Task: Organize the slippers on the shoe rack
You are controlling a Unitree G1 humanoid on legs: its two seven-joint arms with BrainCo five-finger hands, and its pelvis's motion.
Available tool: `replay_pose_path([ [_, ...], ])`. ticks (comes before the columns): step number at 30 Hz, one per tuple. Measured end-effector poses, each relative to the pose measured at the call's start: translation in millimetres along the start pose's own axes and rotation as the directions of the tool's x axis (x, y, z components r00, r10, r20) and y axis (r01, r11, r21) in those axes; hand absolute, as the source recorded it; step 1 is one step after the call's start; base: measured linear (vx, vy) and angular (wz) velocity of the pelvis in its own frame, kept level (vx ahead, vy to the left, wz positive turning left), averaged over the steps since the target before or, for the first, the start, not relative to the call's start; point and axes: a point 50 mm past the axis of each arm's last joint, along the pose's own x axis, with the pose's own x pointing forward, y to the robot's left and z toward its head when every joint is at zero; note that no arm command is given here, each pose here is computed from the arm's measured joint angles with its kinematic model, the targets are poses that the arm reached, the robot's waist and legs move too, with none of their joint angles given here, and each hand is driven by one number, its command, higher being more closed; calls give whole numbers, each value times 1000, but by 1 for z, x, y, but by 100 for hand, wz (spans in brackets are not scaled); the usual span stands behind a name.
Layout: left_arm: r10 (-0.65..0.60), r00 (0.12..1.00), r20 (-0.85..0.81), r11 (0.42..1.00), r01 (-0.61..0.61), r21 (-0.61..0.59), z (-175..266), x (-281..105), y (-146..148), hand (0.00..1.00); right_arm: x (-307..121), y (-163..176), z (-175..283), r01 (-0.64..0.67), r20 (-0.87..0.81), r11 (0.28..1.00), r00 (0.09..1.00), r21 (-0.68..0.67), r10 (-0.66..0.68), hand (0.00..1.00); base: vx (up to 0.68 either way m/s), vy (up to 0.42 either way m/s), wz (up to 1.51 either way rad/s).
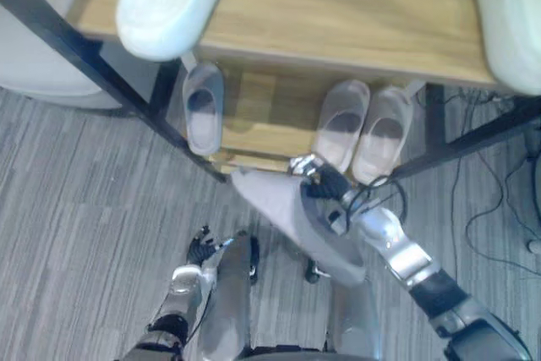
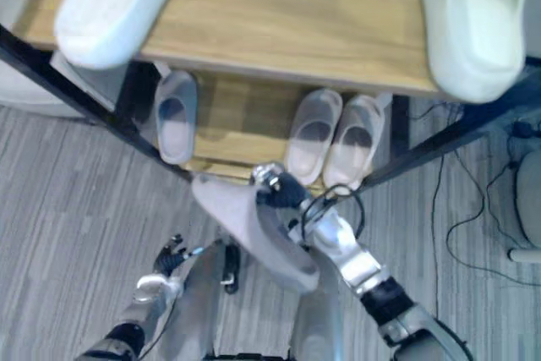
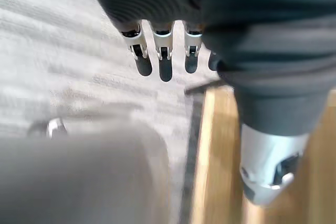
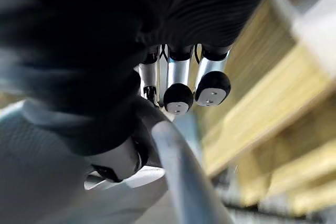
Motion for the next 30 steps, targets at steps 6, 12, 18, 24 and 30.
replay_pose_path([
  [6, 63, 996, -63, 996, -67, -63, -11, -3, 5, 0, 37, -30, 25, 257, 84, 965, 964, -57, -251, 100, -82, -40, 11],
  [12, 87, 996, 2, 988, -86, -128, 1, -4, 1, 0, 54, -54, 48, 435, 151, 896, 895, -83, -421, 100, -56, -34, 6],
  [18, 110, 993, 41, 975, -100, -198, 11, -4, -2, 0, 72, -82, 60, 565, 148, 817, 823, -116, -548, 100, -23, -23, 13],
  [24, 100, 993, 57, 969, -85, -233, 16, -5, -10, 0, 91, -99, 59, 631, 78, 758, 775, -165, -627, 100, -13, -25, 17],
  [30, 106, 993, 47, 967, -92, -238, 15, -5, -15, 0, 111, -98, 55, 623, -6, 762, 773, -179, -634, 100, -1, -17, 15],
])
